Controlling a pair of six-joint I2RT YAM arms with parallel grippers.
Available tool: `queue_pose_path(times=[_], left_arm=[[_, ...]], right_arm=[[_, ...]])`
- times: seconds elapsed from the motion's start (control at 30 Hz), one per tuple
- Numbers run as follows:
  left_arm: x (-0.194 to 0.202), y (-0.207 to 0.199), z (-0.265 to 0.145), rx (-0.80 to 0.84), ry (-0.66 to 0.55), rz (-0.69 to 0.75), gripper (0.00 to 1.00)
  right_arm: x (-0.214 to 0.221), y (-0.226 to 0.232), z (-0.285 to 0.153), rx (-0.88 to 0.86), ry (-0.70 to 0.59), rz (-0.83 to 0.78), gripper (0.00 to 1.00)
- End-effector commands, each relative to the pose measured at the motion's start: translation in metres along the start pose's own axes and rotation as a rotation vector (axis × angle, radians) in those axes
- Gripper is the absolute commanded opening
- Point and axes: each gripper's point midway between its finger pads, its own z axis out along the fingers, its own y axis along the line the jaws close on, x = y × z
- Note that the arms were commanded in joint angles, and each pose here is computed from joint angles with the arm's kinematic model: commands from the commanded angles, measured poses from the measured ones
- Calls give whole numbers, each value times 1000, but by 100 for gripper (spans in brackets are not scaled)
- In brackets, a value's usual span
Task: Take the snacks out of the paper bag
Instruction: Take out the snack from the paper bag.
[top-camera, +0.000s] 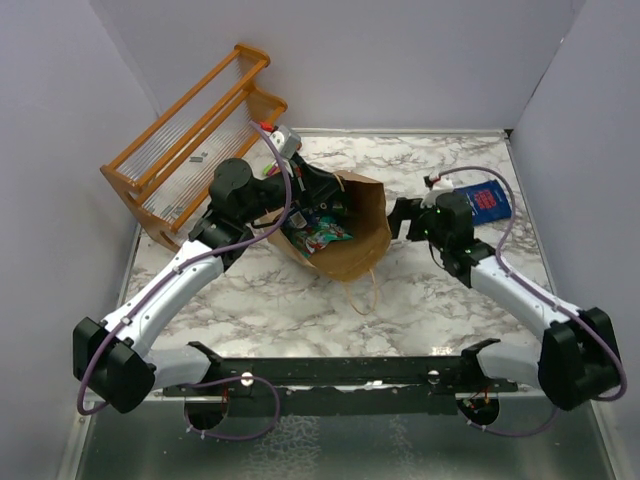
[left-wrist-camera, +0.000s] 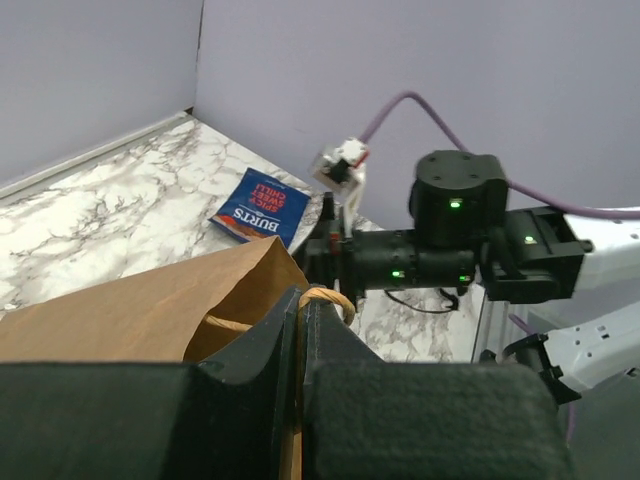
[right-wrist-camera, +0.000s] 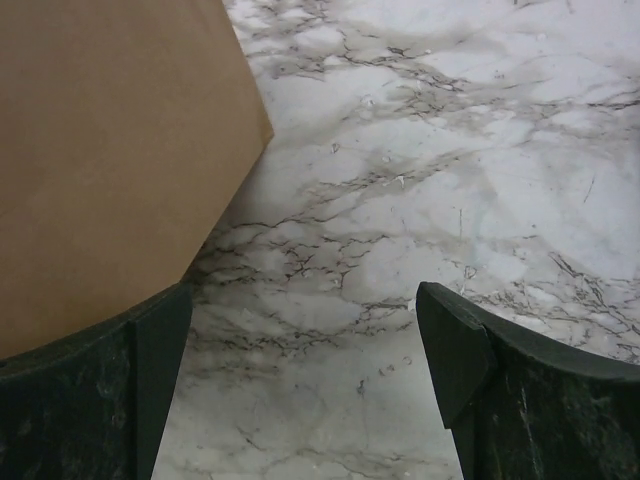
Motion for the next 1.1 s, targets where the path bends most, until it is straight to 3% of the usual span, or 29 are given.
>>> queue_pose_path(times=[0.0,0.07,0.4,0.63,0.77,0.87,1.07], left_arm=[[-20,-6,-5,-20,-48,69,0],[-18,-5,-5,-22,-47,70,0],[-14,1,-4,-40,-44,76,0],[-11,1,-1,-30,-35,64,0],[-10,3,-2,-38,-34,66,0],[-11,3,-2,-43,-37,71,0],[-15,-3,-4,-24,-47,58,0]], right_arm=[[-42,13,-41,-57,-196,-22,95],[-48,19,-56,-90,-229,-4,95],[-79,115,-142,-639,-308,-129,90],[-83,179,-177,-891,-240,-120,89],[-78,215,-163,-854,-222,-107,87],[-66,229,-131,-722,-196,-136,80],[-43,198,-58,-347,-193,-129,71]])
